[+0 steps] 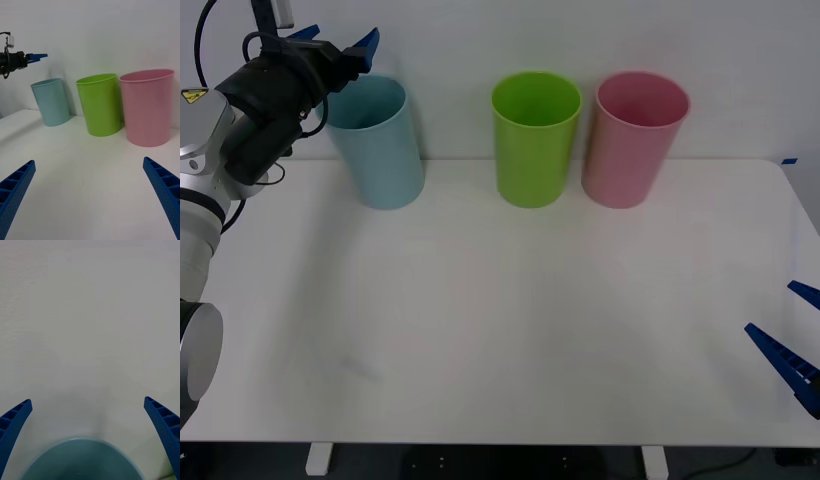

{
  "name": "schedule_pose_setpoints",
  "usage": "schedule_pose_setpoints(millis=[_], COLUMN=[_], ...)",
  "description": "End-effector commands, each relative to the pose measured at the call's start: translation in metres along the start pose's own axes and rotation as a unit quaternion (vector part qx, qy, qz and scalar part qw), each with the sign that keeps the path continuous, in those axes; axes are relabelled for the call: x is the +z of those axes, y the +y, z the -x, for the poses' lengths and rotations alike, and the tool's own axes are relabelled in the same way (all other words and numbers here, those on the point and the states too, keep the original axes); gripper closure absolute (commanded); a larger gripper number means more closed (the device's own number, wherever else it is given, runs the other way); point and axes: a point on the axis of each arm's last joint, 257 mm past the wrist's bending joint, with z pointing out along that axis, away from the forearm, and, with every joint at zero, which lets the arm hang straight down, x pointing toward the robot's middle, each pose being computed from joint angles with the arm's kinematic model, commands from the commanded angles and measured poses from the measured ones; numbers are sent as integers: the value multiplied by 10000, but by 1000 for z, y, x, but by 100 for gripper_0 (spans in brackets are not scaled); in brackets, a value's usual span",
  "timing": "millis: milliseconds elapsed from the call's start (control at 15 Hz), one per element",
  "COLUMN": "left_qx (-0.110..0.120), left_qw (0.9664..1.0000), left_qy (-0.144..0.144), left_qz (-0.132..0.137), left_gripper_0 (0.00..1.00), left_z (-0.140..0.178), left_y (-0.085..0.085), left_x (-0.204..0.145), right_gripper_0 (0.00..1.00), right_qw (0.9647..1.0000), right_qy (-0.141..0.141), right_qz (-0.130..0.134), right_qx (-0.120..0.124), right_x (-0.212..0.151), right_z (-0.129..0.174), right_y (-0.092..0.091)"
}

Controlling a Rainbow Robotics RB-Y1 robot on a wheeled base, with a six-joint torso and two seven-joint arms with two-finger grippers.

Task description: Grasp the object on the table and drop it into the matching bin: aluminum can to the light blue bin, PET bottle to the pink bin.

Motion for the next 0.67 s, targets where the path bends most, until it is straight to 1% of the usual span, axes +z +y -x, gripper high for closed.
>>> schedule_pose_setpoints(millis=[67, 200, 333, 533, 667], left_qx=[-94, -108, -125, -183, -207], left_qw=[9999, 9997, 9990, 9976, 9967], left_qy=[-36, -35, -12, 9, -48], left_qz=[-105, -234, -429, -668, -779], left_gripper_0=[0, 0, 0, 0, 0], left_z=[0, -1, -4, -9, -9], left_y=[-4, -10, -16, -10, -8], left_x=[-2, -3, -7, -24, -38], right_gripper_0=[0, 0, 0, 0, 0], right_qw=[10000, 10000, 10000, 10000, 10000], right_qy=[0, 0, 0, 0, 0], right_qz=[0, 0, 0, 0, 0], right_qx=[0, 0, 0, 0, 0], right_x=[0, 0, 0, 0, 0], right_z=[0, 0, 0, 0, 0], right_y=[0, 0, 0, 0, 0])
